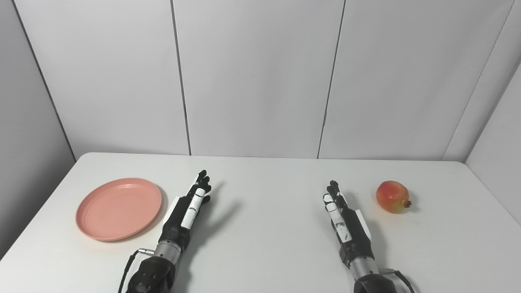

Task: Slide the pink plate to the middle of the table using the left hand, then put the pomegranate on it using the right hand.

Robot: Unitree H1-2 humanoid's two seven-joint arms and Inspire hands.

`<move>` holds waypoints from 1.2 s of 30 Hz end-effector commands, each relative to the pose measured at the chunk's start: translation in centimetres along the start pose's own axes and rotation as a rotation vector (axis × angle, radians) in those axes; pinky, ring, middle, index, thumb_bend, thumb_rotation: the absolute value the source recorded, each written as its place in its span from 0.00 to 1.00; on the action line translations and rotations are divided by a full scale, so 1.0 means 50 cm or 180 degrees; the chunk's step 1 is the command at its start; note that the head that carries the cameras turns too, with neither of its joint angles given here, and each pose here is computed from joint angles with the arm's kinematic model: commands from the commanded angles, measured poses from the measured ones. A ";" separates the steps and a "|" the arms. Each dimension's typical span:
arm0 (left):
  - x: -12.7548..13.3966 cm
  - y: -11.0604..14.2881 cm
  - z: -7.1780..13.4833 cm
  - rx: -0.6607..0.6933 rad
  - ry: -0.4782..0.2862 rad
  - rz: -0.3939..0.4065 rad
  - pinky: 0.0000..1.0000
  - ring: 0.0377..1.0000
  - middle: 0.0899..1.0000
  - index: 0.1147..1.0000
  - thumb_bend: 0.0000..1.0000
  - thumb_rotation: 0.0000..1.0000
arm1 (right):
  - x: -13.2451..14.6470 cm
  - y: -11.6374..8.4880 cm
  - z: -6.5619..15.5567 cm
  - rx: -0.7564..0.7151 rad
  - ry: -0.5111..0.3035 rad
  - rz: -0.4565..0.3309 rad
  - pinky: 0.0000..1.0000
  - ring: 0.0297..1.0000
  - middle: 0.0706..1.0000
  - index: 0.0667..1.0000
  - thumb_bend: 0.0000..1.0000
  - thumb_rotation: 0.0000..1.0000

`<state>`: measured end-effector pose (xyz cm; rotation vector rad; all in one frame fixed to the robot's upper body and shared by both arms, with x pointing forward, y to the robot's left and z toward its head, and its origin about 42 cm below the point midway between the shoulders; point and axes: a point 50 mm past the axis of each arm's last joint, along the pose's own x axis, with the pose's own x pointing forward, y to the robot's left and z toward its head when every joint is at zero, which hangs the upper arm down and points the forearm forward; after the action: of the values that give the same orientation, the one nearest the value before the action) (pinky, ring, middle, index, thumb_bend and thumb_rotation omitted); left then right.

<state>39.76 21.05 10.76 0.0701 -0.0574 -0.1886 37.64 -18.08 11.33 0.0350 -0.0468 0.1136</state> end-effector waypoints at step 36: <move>-0.004 0.000 -0.009 -0.0056 -0.0016 -0.0011 0.93 0.96 0.99 1.00 0.54 1.00 | 0.023 0.003 0.040 0.0011 -0.0224 0.0079 1.00 0.99 1.00 1.00 0.58 0.83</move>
<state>39.76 21.03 10.74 0.0699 -0.0568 -0.1900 37.64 -18.09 11.32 0.0412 -0.0462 0.1154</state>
